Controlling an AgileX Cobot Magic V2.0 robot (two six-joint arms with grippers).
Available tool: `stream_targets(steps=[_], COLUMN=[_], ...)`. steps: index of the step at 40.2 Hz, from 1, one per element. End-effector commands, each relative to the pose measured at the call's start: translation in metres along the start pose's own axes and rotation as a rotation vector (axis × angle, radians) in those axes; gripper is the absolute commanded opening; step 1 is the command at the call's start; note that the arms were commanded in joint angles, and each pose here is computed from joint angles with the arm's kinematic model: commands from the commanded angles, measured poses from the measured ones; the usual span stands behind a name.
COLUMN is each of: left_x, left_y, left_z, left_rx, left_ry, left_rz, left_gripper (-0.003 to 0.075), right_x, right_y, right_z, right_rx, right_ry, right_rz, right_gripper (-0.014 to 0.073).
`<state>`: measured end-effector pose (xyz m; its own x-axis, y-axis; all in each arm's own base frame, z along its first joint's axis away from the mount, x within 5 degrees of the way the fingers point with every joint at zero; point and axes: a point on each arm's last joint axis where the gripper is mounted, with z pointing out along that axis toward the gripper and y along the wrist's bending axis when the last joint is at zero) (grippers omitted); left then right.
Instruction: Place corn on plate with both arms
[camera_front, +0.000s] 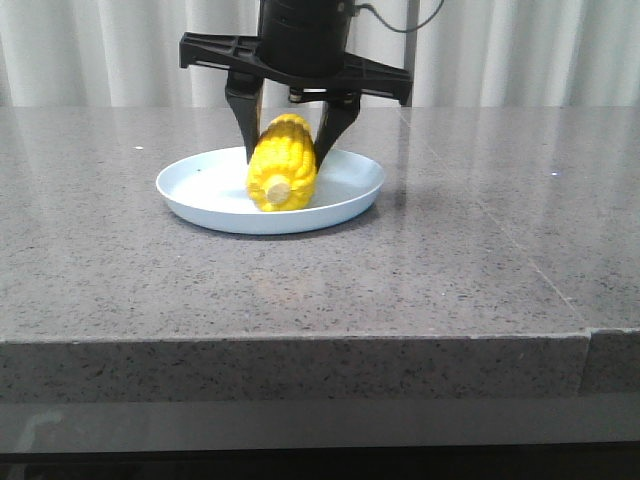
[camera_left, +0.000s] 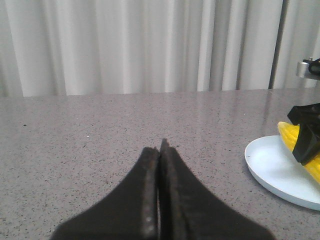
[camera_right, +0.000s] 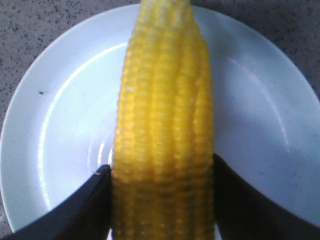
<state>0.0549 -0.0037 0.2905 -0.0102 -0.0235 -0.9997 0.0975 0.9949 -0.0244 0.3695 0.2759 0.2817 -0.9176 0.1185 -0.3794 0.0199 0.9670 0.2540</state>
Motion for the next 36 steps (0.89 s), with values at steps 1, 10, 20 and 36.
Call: stream_targets(steps=[1, 10, 20, 36], left_x=[-0.015, -0.015, -0.015, -0.015], left_y=[-0.002, -0.002, -0.002, -0.002], left_z=[-0.001, -0.001, -0.001, -0.001], left_rx=[0.021, 0.021, 0.021, 0.021], left_ry=[-0.086, -0.086, -0.086, -0.086], left_rz=[-0.005, -0.005, -0.005, -0.005], left_gripper=[-0.002, -0.002, -0.002, -0.002], right_x=[-0.011, -0.017, -0.041, -0.062], right_y=[0.005, -0.007, -0.064, -0.177], right_z=[-0.038, -0.066, -0.126, -0.172], right_rx=[-0.075, -0.062, -0.079, 0.13], right_ry=[-0.09, -0.127, -0.136, -0.122], right_rz=[0.009, 0.002, -0.019, 0.007], right_gripper=[0.0554, 0.0576, 0.0408, -0.0071])
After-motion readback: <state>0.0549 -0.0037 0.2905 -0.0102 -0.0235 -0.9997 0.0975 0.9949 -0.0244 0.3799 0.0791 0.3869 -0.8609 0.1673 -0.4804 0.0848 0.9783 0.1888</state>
